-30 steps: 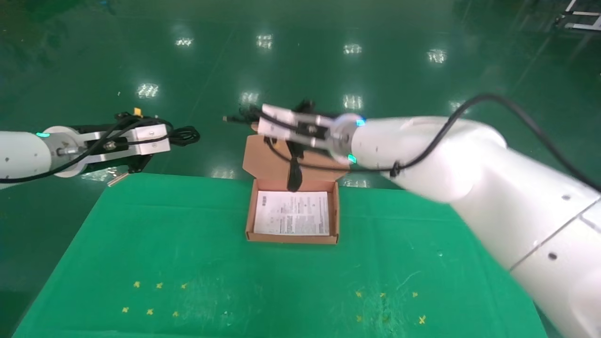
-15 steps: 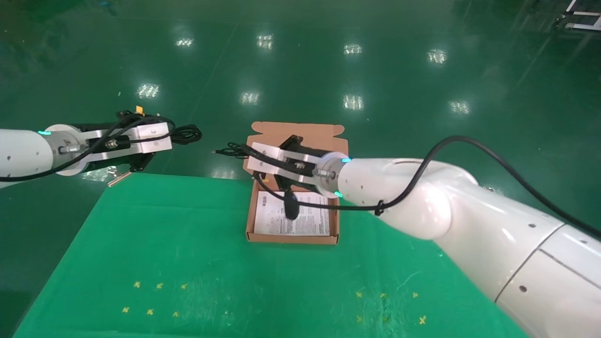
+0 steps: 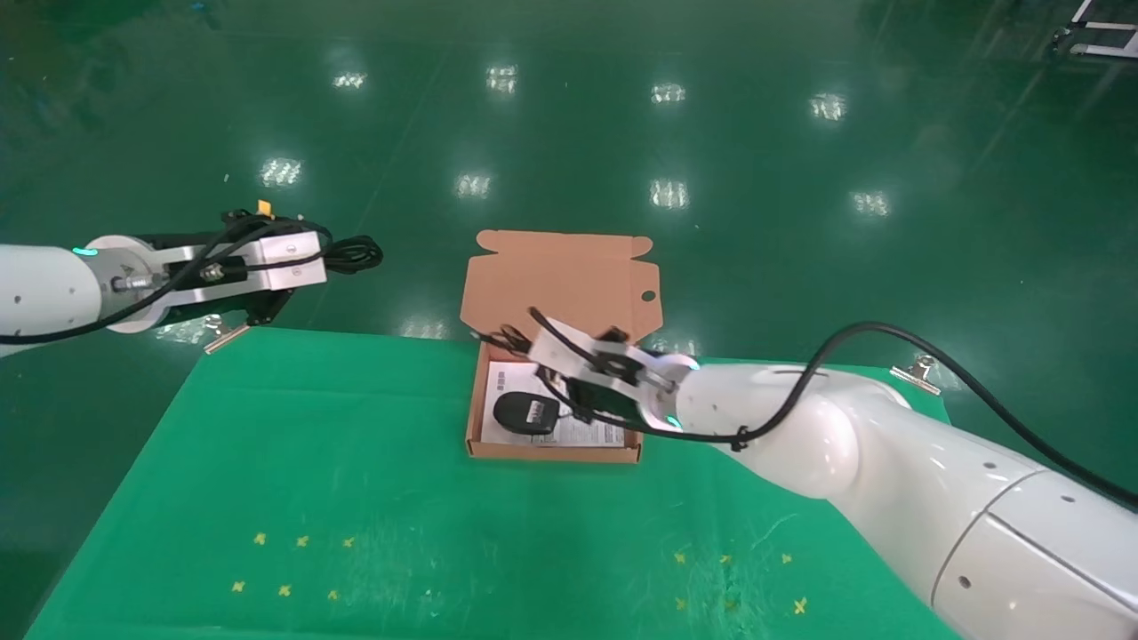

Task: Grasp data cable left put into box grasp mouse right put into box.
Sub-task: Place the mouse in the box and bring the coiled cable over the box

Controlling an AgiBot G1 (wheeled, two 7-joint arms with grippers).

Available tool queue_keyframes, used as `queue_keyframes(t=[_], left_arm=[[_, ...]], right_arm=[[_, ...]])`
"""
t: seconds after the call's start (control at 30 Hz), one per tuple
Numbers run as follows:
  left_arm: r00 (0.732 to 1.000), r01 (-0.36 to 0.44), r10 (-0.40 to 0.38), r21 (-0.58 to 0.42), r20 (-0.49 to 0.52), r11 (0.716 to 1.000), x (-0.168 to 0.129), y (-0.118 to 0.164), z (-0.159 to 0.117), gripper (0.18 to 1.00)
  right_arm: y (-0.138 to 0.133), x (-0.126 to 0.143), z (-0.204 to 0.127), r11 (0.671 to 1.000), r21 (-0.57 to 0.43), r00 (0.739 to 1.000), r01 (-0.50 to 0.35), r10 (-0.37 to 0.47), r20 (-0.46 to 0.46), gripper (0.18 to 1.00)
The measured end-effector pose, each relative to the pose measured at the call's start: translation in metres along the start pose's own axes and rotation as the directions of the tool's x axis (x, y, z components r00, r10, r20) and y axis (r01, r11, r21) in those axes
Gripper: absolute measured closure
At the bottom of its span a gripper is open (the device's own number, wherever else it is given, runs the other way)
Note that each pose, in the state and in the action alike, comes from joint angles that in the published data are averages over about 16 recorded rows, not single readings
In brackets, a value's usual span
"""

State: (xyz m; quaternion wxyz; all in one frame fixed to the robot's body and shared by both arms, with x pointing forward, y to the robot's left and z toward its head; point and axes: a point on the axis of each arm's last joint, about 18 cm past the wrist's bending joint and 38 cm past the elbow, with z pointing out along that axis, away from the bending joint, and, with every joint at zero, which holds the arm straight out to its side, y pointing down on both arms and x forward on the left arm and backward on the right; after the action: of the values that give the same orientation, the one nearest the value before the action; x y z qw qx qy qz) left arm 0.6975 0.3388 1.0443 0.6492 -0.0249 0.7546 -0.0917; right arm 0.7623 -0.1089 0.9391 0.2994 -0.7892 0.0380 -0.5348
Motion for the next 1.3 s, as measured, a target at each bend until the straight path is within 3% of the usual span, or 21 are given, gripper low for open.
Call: queue_keyframes(t=[0.4, 0.73, 0.93, 1.3], left_arm=[[1.000, -0.002, 0.002, 0.005, -0.005, 1.000, 0.002, -0.002, 0.001, 0.924], [0.999, -0.019, 0.021, 0.059, -0.043, 0.998, 0.027, -0.027, 0.015, 0.924], [0.996, -0.037, 0.047, 0.126, -0.073, 0.991, 0.056, -0.057, 0.031, 0.924], [0.991, -0.082, 0.108, 0.261, -0.085, 0.962, 0.108, -0.128, 0.069, 0.924]], right_arm=[[0.016, -0.008, 0.000, 0.998, -0.048, 0.999, -0.033, 0.035, 0.037, 0.963], [0.022, 0.005, -0.010, 0.998, -0.042, 0.999, -0.039, 0.039, 0.014, 0.906], [0.031, 0.032, -0.028, 0.999, -0.041, 0.999, -0.035, 0.033, -0.036, 0.829], [0.056, 0.081, -0.092, 0.998, -0.059, 0.994, -0.004, -0.002, -0.106, 0.601]])
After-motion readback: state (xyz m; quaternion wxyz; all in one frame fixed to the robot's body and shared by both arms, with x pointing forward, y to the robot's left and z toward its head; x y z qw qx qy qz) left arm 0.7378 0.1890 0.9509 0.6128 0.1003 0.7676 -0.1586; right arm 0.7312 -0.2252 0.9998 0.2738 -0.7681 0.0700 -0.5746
